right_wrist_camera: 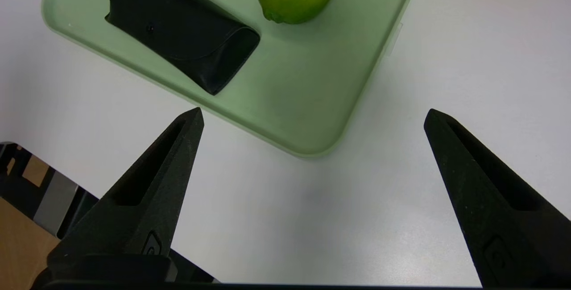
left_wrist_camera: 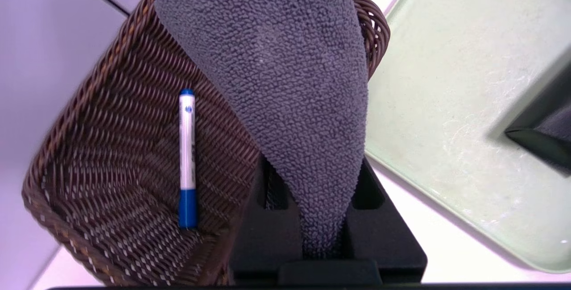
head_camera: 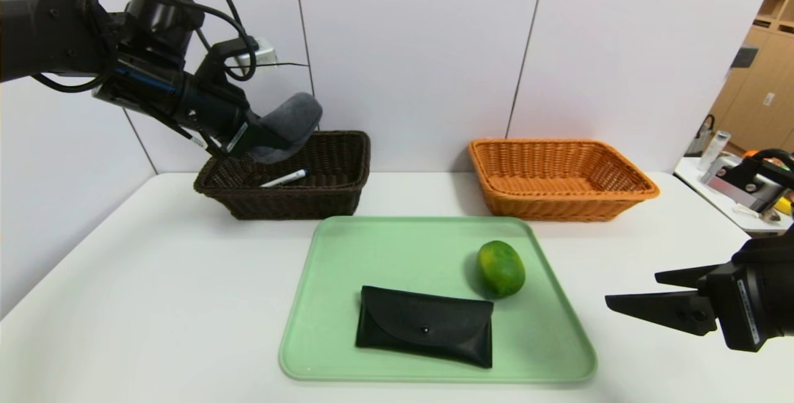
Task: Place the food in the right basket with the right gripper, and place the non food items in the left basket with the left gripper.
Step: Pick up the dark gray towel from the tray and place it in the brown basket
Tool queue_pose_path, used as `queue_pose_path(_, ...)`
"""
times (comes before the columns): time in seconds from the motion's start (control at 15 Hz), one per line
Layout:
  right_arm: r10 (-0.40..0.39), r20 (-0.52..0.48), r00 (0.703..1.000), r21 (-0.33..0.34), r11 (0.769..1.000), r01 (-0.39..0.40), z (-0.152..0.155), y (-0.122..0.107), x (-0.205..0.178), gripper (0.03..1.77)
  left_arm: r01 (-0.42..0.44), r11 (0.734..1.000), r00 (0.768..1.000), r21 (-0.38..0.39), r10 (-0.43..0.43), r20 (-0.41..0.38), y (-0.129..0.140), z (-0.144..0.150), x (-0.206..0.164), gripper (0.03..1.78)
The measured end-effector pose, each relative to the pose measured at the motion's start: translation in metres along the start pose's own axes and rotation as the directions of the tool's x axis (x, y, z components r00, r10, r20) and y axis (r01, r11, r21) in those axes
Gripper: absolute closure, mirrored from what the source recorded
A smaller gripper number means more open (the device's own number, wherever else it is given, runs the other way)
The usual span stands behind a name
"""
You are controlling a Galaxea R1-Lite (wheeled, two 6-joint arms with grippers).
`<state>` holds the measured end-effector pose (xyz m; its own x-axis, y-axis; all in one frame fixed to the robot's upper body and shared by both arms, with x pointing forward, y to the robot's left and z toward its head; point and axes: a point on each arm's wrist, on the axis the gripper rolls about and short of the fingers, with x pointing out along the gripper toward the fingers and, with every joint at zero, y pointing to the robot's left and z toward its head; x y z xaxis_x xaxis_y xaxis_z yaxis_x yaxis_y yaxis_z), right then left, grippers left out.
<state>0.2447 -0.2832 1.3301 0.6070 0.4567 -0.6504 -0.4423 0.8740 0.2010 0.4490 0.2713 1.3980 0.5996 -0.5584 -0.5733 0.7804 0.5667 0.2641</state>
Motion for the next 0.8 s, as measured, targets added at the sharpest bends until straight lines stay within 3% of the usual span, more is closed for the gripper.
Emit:
queue_pose_path(0.2, 0.002, -0.002, 1.000, 0.002, 1.000, -0.002, -0.001, 0.000, 0.000, 0.09, -0.014, 0.997, 1.000, 0.080, 0.012, 0.016, 0.013, -0.008, 0.022, 1.57)
queue_pose_path(0.4, 0.001, 0.003, 1.000, 0.004, 1.000, -0.001, -0.001, 0.000, -0.002, 0.09, -0.051, 0.993, 0.996, 0.110, 0.042, 0.081, 0.028, -0.014, 0.051, 1.57)
queue_pose_path(0.6, -0.002, 0.004, 1.000, 0.007, 1.000, 0.002, -0.001, 0.000, -0.001, 0.09, -0.055, 0.996, 0.992, 0.072, 0.046, 0.120, 0.039, -0.023, 0.076, 1.57)
queue_pose_path(0.8, -0.003, -0.006, 1.000, 0.016, 1.000, 0.003, -0.003, -0.001, 0.000, 0.09, -0.034, 0.999, 0.995, 0.016, 0.033, 0.098, 0.040, -0.032, 0.091, 1.57)
